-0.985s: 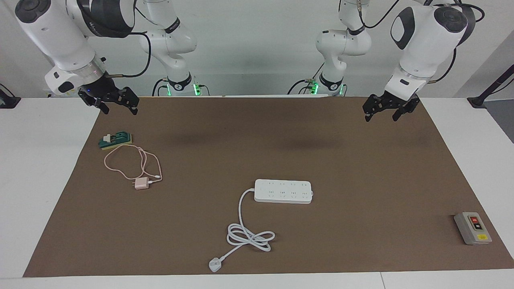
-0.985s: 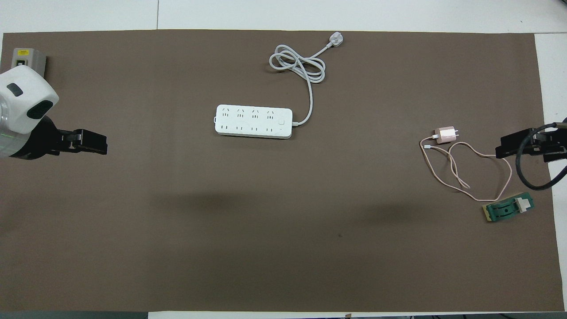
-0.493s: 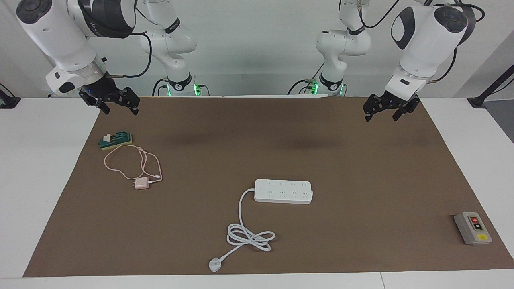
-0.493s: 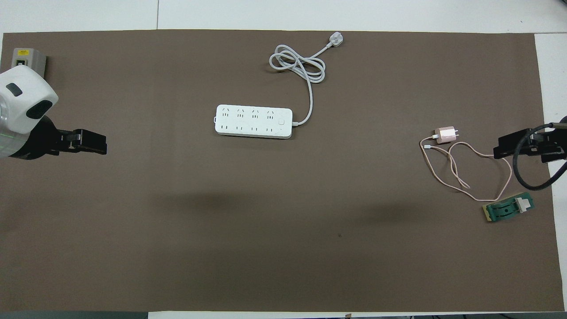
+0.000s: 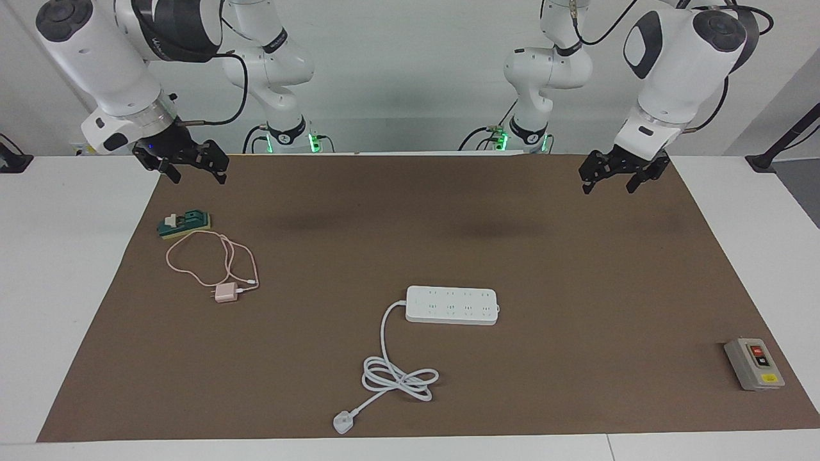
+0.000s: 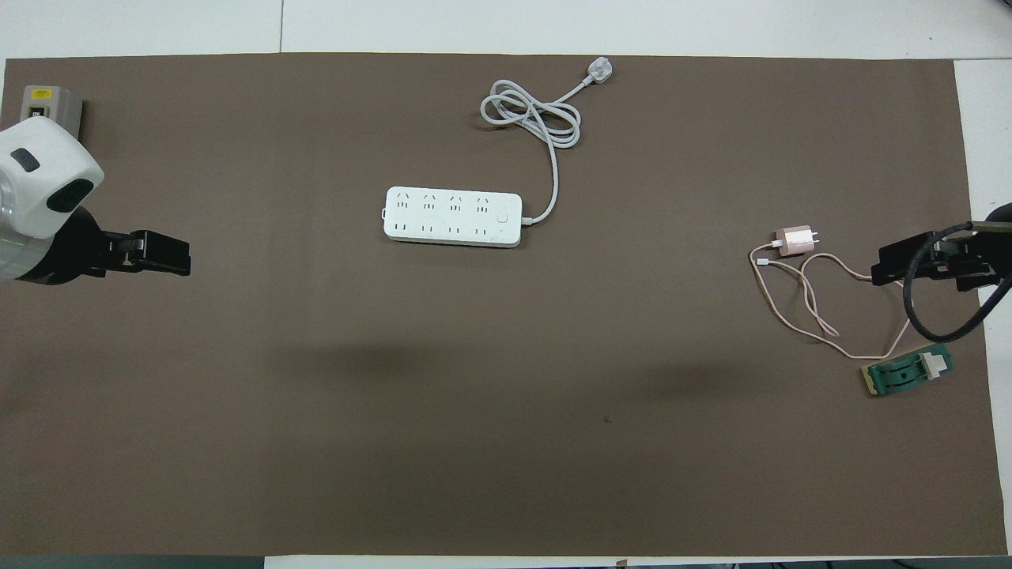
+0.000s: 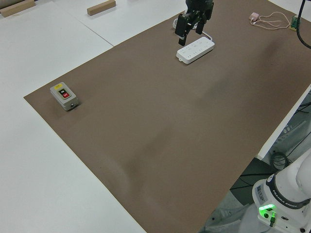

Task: Plug charger into power strip
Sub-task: 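Move the right gripper toward the pink charger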

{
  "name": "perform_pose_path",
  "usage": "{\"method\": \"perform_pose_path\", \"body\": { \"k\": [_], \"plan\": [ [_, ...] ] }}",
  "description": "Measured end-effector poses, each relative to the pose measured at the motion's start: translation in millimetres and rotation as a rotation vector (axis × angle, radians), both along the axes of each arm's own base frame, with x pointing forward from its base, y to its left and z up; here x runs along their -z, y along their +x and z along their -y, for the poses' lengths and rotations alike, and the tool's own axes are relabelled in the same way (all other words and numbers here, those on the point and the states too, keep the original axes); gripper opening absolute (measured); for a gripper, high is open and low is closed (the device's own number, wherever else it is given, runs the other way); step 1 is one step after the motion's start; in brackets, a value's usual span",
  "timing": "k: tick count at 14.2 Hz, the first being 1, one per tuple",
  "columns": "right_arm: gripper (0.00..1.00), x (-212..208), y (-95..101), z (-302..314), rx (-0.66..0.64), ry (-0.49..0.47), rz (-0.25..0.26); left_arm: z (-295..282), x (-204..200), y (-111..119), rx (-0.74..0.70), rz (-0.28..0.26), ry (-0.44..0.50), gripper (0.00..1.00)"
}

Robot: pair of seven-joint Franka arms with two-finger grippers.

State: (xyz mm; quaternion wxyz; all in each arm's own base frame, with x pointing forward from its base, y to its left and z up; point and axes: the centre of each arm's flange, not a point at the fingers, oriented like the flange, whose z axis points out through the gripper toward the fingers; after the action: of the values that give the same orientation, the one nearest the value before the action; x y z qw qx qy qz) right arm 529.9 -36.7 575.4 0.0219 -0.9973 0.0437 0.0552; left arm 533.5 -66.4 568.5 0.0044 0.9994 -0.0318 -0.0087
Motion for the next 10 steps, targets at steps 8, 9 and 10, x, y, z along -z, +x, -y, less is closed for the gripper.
{"method": "perform_pose_path", "body": {
  "k": [8,9,10],
  "plan": [
    [1.00,14,0.2,20,0.232,-0.021,-0.002,0,0,0,0.000,0.000,0.000,1.00],
    [1.00,16,0.3,19,0.291,-0.027,-0.007,0,0,0,0.000,0.000,0.000,1.00],
    [1.00,17,0.8,18,0.343,-0.033,-0.010,0,0,0,0.000,0.000,0.000,1.00]
  ]
}}
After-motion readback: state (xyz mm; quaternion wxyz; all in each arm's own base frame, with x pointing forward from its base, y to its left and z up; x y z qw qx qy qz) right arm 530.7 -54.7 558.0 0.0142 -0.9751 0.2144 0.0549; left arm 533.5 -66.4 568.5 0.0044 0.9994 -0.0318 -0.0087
